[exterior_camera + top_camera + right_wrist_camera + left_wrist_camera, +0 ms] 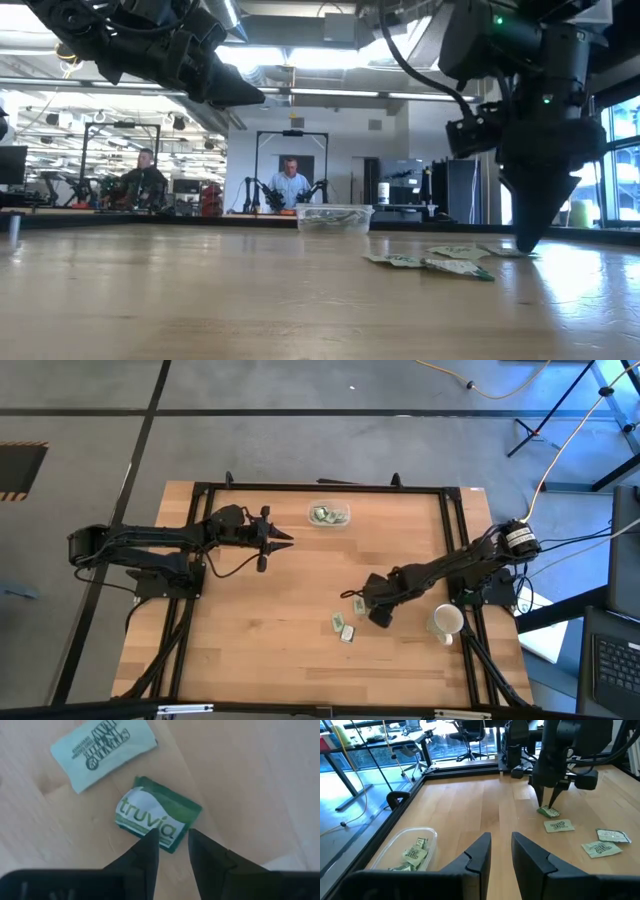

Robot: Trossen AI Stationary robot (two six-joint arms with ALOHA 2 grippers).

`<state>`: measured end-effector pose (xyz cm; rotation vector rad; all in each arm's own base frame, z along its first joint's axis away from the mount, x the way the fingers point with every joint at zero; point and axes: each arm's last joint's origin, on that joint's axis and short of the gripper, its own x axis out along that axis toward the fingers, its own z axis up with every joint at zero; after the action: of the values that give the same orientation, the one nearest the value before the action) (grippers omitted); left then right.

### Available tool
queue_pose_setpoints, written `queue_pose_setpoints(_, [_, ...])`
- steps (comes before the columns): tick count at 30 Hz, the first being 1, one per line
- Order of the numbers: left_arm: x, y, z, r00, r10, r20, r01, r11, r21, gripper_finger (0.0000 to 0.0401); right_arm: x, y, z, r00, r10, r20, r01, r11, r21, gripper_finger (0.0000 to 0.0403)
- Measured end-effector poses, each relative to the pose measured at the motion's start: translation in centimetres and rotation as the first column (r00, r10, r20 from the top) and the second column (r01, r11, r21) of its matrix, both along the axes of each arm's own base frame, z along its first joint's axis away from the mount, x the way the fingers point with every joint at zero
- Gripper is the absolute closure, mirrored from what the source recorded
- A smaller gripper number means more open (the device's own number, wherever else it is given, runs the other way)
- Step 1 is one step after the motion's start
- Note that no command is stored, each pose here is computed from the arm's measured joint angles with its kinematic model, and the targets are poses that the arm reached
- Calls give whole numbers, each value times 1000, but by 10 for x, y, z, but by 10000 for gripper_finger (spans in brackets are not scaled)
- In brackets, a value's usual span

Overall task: Pick and place items into bin
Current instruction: Put the green stevia packet into the transparent bin

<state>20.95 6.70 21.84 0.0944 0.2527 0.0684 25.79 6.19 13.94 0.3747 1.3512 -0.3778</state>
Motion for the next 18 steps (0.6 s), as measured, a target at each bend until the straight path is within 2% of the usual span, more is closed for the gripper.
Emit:
queue_pose_setpoints(7, [0, 0, 0, 1000, 0, 0, 0, 1000, 0, 331, -2, -1, -5, 1000, -1, 20, 1, 1000, 5, 303])
queue_pose_setpoints(18, [0, 0, 0, 1000, 0, 0, 0, 1000, 0, 331, -4, -1, -2, 1000, -2, 17, 2, 1000, 3, 393])
